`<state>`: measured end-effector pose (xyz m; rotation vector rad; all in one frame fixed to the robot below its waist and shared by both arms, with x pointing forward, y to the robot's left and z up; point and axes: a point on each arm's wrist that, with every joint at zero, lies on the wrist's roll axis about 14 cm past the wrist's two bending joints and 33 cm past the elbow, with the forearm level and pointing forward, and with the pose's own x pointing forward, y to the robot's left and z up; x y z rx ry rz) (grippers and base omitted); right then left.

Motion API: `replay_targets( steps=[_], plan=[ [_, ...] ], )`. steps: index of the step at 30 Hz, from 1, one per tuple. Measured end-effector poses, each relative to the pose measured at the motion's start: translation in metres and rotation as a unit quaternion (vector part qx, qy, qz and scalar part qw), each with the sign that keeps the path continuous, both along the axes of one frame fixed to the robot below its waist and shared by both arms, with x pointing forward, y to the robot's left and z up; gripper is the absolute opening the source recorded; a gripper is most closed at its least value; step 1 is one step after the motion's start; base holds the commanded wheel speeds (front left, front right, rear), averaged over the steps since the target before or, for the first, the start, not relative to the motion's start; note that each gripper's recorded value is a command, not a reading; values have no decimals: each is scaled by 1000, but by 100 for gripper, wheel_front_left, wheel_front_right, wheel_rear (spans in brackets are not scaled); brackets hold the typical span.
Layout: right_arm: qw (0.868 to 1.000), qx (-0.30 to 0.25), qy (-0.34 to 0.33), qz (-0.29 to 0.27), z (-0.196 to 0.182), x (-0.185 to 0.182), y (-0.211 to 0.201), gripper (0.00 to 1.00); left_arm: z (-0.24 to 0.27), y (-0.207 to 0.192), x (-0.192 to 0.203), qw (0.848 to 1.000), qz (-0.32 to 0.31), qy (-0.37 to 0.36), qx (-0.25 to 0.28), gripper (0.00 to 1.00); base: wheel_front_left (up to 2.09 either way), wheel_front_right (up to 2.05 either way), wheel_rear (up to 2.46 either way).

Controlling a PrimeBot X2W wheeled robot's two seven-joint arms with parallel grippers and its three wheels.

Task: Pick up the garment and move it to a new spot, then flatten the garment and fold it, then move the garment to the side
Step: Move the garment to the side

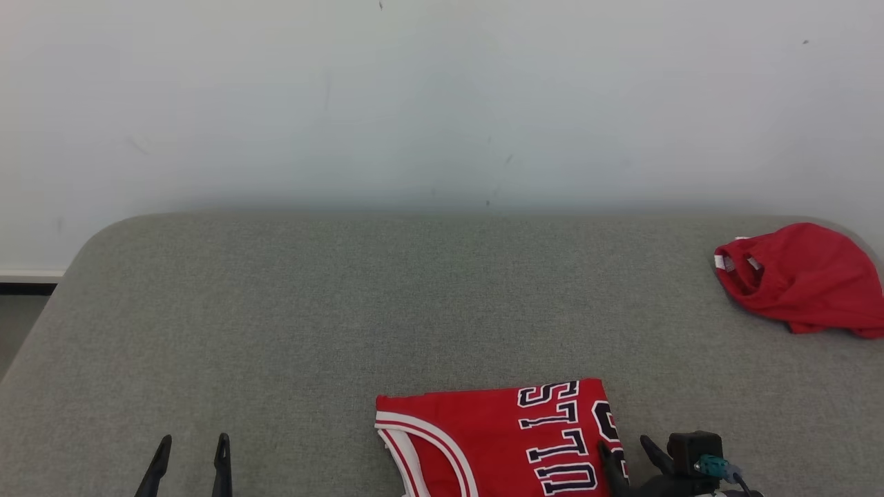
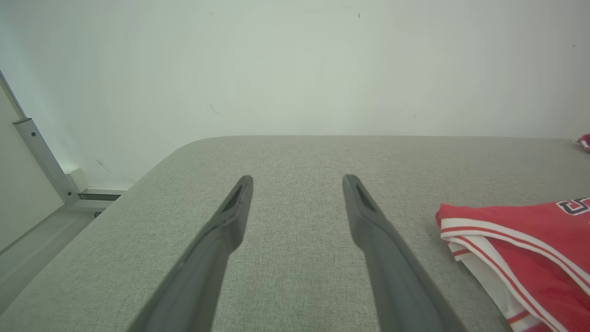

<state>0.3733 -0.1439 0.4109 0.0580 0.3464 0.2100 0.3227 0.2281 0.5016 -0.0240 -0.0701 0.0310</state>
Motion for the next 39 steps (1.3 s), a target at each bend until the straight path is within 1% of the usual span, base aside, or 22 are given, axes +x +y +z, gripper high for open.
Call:
replay_targets(
  steps=[5, 8, 9, 10, 11, 17, 25, 29, 34, 37, 38, 39],
  plan=[
    [999, -8, 50, 10, -25, -4, 8, 100, -3, 3, 1, 1000, 5, 6, 0, 100, 0, 0, 0],
    [998, -5, 63, 16, -30, -3, 14, 100, -6, 5, 1, 1000, 7, 10, 0, 100, 0, 0, 0],
    [998, -6, 67, 19, -32, -3, 16, 96, -6, 5, 1, 1000, 8, 11, 0, 100, 0, 0, 0],
    [997, -5, 70, 21, -33, -3, 19, 11, -6, 5, 1, 1000, 8, 11, 0, 100, 0, 0, 0],
    [997, -3, 71, 23, -33, -3, 20, 0, -7, 4, 1, 1000, 8, 12, -1, 100, 0, 0, 0],
    [998, 0, 49, 29, -19, 12, 24, 0, -7, 3, 2, 1000, 8, 12, -2, 100, 0, 0, 0],
    [998, 0, -55, 37, 56, 75, 24, 0, -8, -1, 7, 1000, 3, 14, -4, 100, 0, 0, 0],
    [995, -19, -92, 41, 88, 105, 15, 0, -11, -4, 15, 1000, -2, 20, -5, 100, 0, 0, 0],
    [989, -59, -132, 28, 126, 145, -17, 0, -11, -12, 32, 1000, -14, 20, -8, 100, 0, 0, 0],
    [986, -88, -140, 11, 137, 163, -46, 0, -10, -17, 45, 1000, -22, 19, -7, 100, 0, 0, 0],
    [986, -88, -140, 11, 137, 163, -46, 0, -10, -17, 45, 1000, -22, 19, -7, 100, 0, 0, 0],
    [984, -105, -143, -4, 143, 174, -66, 0, -10, -19, 54, 999, -28, 18, -5, 100, 0, 0, 0]
  ],
)
